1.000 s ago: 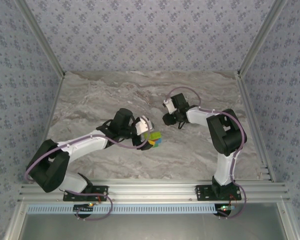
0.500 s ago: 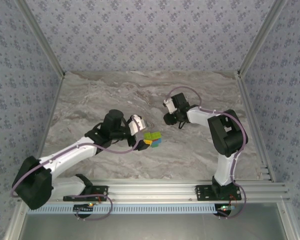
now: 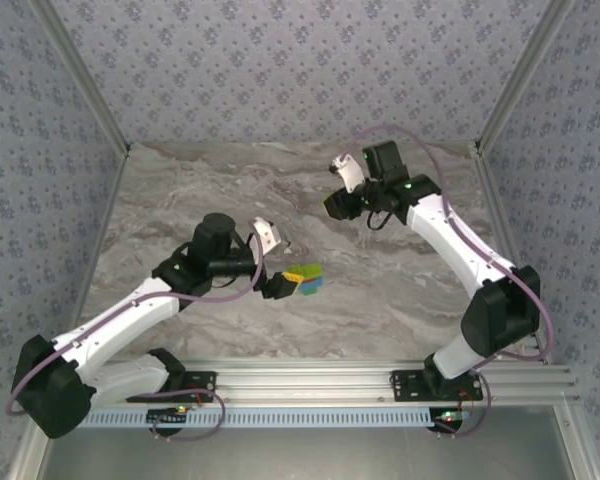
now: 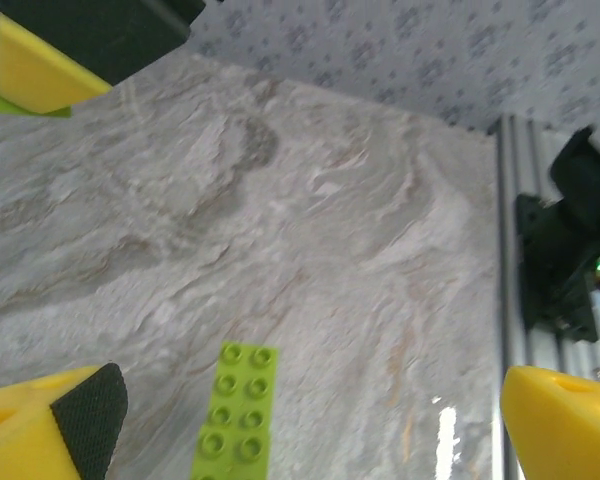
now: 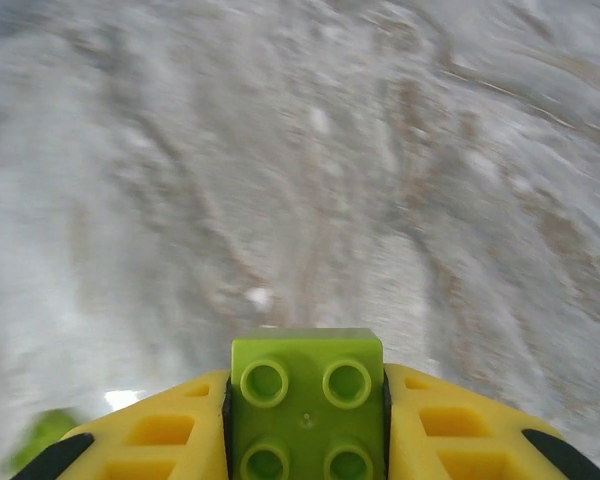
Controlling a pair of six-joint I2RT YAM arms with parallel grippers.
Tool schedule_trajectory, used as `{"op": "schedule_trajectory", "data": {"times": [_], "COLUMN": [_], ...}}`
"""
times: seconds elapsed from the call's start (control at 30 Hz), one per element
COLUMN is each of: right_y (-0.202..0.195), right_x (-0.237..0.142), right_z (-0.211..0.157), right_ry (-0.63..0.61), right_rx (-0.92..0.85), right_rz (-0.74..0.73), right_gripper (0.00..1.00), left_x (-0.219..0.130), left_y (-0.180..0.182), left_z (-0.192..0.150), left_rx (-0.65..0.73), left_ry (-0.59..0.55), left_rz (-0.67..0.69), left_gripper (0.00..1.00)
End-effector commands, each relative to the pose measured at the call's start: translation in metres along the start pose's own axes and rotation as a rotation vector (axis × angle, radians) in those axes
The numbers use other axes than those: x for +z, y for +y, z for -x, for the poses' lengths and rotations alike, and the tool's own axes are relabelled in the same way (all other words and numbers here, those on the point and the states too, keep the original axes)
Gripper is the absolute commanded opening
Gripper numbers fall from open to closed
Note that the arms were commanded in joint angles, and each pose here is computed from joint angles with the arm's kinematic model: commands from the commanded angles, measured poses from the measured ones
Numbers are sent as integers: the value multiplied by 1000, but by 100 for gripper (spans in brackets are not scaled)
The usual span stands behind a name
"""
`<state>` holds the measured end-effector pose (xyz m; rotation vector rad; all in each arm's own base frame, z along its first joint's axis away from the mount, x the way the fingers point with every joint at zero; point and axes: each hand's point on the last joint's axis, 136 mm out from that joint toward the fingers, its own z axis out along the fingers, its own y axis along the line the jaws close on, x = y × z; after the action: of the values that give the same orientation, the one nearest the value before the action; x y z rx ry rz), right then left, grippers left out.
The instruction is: Assemble a carrot with lego
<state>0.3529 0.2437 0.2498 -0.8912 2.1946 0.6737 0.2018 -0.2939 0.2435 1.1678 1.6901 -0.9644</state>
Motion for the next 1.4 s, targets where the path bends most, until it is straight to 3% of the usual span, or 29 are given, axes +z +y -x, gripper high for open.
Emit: {"op": "schedule_trajectory", "data": {"times": [0.0, 0.1, 0.23, 0.33, 0.4, 0.5, 0.53, 0.63, 0.8, 1.07, 1.37], "right_y": [60, 86, 109, 124, 136, 155, 162, 182, 202, 203, 199], "right_x": [-32, -52, -67, -72, -76, -84, -87, -97, -106, -89, -75], "right_z": [-19, -13, -17, -23, -27, -33, -36, -43, -60, -72, -59], "right_ry": [89, 46, 41, 59, 82, 119, 131, 164, 221, 270, 275], "right_rx": [168, 221, 275, 307, 329, 338, 340, 329, 334, 385, 389], "right_rz": [367, 543, 672, 753, 806, 874, 890, 929, 950, 977, 999], "right_gripper": [32, 32, 33, 33, 33, 33, 33, 33, 33, 32, 32], "left_x": [-17, -35, -58, -62, -57, -40, -35, -27, -31, -30, -31], "left_y": [-26, -35, -55, -39, -41, -60, -62, -54, -46, -46, -54], "left_z": [33, 46, 50, 49, 43, 33, 32, 32, 39, 42, 60], "left_rx": [-7, 37, 113, 44, 31, 61, 64, 75, 141, 179, 216], "left_ry": [-72, -154, -268, -339, -319, -219, -192, -163, -211, -219, -247], "left_rz": [-111, -87, -80, 60, 44, -95, -113, -87, -23, -22, -65], "left_gripper": [97, 97, 97, 97, 97, 80, 79, 80, 81, 81, 80]}}
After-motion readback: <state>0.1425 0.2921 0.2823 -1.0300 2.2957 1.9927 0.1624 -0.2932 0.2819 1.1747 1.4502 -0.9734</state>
